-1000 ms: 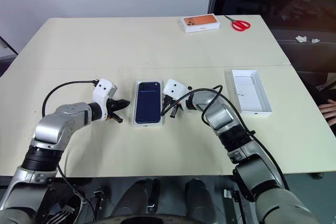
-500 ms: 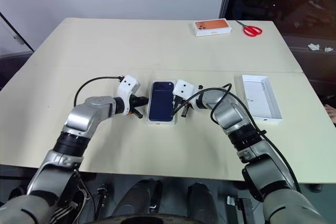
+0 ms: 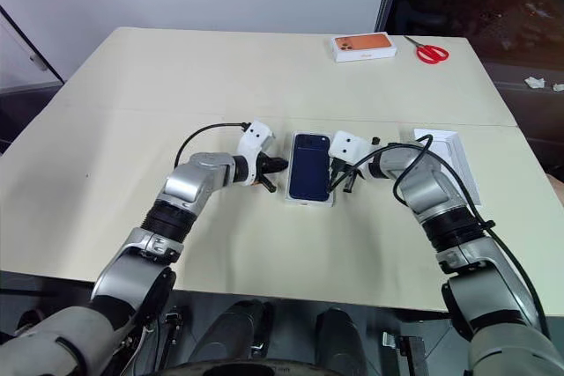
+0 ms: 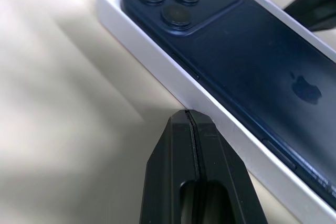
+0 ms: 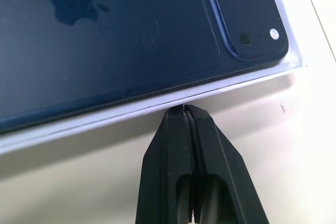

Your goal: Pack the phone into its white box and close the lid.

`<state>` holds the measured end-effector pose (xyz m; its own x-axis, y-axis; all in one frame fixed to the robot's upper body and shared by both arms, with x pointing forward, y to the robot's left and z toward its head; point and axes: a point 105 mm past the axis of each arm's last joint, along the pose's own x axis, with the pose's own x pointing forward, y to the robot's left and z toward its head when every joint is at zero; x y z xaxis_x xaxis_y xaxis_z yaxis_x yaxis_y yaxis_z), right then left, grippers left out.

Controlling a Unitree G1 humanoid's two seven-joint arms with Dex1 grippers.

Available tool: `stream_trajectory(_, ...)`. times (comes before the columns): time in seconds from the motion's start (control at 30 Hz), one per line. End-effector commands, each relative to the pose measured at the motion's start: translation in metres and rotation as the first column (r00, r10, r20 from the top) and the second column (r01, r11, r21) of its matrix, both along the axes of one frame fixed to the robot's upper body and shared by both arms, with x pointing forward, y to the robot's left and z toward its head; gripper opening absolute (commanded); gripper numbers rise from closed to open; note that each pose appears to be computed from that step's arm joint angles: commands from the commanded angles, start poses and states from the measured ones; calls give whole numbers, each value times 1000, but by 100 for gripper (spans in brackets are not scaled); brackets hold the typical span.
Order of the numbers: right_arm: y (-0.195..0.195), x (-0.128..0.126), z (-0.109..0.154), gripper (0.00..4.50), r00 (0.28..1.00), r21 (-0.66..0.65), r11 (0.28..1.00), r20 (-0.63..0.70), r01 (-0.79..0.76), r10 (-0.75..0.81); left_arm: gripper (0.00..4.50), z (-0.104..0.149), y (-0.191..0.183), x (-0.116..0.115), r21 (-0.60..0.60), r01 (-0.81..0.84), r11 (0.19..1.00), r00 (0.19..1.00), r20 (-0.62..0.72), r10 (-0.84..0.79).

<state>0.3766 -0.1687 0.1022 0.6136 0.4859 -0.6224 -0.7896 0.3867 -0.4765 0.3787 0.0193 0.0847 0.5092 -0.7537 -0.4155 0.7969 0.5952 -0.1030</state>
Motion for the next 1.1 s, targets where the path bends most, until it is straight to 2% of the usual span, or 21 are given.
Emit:
stream_trajectory(0.03,-19,-3,-4,4,999,-36,999,-30,34,-35,0,-21,-23,-16,15,83,996,994,-78,-82)
stream_trajectory(0.33,-31,-7,-6,4,998,-65,996,-39,54,-56,0,-21,-24,-15,22,74,997,996,-53,-73)
stream_trajectory(0.53,-35,-5,17,4,997,-37,997,-8,75,-75,0,-13,10,-3,34,6,999,1000,13,-7)
stream_trajectory(0.6,-40,-7,27,58,995,-21,995,-16,98,-99,0,-3,32,8,-21,-62,998,998,25,62)
stream_trajectory(0.67,-42,-5,41,141,992,3,992,5,122,-122,0,5,51,12,-72,-87,994,995,33,90)
stream_trajectory(0.77,-42,-1,61,298,980,148,969,-20,199,-198,89,24,69,12,-126,-82,989,989,111,96)
stream_trajectory(0.87,-42,-5,66,448,972,209,950,-63,234,-226,233,37,79,6,-142,-37,989,981,185,63)
stream_trajectory(1.0,-55,-11,69,450,937,225,912,-142,343,-318,440,58,89,-9,-204,41,978,964,266,15)
stream_trajectory(1.1,-72,-12,69,450,873,231,845,-204,483,-443,446,66,94,-22,-242,93,966,965,260,-28)
